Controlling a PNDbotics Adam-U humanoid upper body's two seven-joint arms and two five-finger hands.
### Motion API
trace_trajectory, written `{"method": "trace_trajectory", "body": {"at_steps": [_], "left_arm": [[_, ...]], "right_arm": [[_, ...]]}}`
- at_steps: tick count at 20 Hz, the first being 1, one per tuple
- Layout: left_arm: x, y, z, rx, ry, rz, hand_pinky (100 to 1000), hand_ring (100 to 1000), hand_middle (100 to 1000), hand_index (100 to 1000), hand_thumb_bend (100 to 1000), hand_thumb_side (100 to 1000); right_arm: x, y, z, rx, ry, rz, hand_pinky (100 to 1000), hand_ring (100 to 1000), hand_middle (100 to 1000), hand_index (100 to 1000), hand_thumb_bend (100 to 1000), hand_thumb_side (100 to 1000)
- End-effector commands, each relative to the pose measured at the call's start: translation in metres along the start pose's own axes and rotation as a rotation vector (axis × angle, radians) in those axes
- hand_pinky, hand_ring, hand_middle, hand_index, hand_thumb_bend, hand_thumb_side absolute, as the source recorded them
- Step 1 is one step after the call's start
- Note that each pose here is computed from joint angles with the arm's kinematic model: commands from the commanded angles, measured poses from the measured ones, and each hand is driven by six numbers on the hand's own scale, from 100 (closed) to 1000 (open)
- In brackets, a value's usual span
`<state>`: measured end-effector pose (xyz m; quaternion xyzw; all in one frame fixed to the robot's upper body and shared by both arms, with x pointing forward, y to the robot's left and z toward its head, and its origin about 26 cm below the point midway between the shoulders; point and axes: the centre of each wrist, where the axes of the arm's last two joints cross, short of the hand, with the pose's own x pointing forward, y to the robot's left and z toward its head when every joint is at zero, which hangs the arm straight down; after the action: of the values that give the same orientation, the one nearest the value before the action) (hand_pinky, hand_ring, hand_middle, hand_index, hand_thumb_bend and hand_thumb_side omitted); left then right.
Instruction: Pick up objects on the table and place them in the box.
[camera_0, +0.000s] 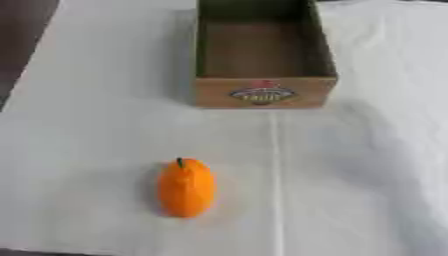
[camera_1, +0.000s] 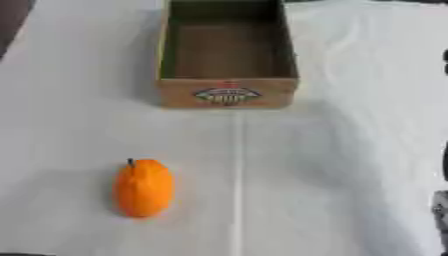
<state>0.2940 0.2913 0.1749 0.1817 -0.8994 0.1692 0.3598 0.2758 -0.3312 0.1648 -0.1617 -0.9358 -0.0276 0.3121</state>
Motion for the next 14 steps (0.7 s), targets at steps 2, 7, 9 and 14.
{"method": "trace_trajectory", "body": {"at_steps": [2, 7, 9, 14], "left_arm": [[0.008, 0.0, -0.006, -0.017, -0.04, -0.007, 506, 530, 651, 727, 100, 752], [0.011, 0.0, -0.011, -0.031, -0.053, -0.036, 505, 533, 653, 731, 100, 739], [0.012, 0.0, -0.014, -0.041, -0.057, -0.056, 507, 535, 655, 735, 100, 728], [0.025, -0.007, -0.031, -0.144, -0.111, -0.16, 502, 548, 675, 769, 100, 717]], "right_arm": [[0.006, -0.003, -0.005, 0.008, -0.031, 0.007, 929, 860, 727, 957, 100, 1000], [0.006, -0.003, -0.005, 0.012, -0.032, 0.002, 929, 860, 728, 957, 100, 1000], [0.006, -0.003, -0.006, 0.014, -0.032, 0.002, 930, 860, 728, 957, 100, 1000], [0.006, -0.004, -0.005, 0.019, -0.029, 0.006, 930, 861, 728, 957, 100, 1000]]}}
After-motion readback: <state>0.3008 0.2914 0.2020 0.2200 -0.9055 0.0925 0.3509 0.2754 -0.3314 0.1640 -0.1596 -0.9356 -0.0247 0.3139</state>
